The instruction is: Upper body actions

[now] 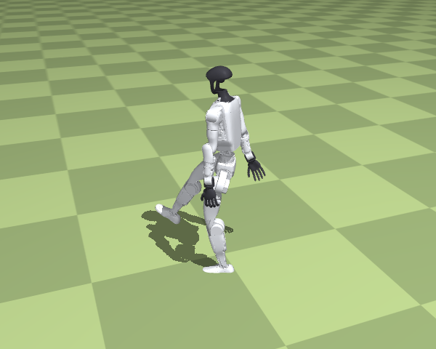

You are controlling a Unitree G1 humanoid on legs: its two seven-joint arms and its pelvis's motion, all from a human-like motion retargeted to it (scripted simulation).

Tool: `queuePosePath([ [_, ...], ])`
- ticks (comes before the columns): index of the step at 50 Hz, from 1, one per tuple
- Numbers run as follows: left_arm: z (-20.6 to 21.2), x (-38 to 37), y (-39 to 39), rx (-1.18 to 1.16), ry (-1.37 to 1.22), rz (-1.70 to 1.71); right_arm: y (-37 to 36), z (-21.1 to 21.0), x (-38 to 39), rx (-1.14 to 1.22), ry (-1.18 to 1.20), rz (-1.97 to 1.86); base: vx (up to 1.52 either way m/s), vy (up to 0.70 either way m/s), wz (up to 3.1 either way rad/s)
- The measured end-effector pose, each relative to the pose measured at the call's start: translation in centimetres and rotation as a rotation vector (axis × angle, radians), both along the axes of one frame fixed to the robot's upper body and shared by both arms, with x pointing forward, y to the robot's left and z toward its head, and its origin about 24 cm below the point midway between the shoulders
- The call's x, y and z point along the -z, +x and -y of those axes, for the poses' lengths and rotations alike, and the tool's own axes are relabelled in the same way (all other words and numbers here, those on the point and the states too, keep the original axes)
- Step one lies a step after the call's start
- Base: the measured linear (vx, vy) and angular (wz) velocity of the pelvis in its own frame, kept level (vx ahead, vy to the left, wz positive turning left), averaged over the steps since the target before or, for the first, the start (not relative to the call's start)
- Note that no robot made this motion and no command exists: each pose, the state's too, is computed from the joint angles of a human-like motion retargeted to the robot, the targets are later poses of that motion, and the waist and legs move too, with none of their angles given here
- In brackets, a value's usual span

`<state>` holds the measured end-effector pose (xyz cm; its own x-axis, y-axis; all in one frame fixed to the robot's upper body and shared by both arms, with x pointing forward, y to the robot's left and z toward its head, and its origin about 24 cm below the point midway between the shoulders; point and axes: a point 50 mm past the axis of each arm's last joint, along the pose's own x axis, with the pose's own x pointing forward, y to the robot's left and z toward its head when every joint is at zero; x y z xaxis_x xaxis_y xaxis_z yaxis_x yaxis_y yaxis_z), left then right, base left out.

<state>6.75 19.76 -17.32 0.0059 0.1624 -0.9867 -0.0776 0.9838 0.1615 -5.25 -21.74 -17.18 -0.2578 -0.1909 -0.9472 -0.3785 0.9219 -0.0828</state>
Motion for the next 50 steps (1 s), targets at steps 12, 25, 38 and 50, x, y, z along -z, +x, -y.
queuePosePath([
  [12, 3.8, -0.8, -15.6, -0.298, -0.171, -0.464, 14.5, -0.5, -0.6, -0.359, 0.09, 0.468, 0.13, -0.07, -1.14],
  [25, 1.6, 0.3, -9.2, -0.349, -0.099, -0.251, 13.1, -1.8, -0.1, -0.431, 0.154, 0.384, 0.1, -0.17, -0.42],
  [38, 3.1, 0.5, -0.8, -0.224, -0.128, 0.044, 1.2, -0.5, 0.0, -0.213, 0.051, -0.097, 0.12, -0.14, 0.48],
  [50, 3.5, 0.7, -6.6, -0.171, -0.169, -0.173, 3.6, -0.8, 0.4, -0.24, 0.078, -0.009, 0.09, -0.05, -0.09],
])
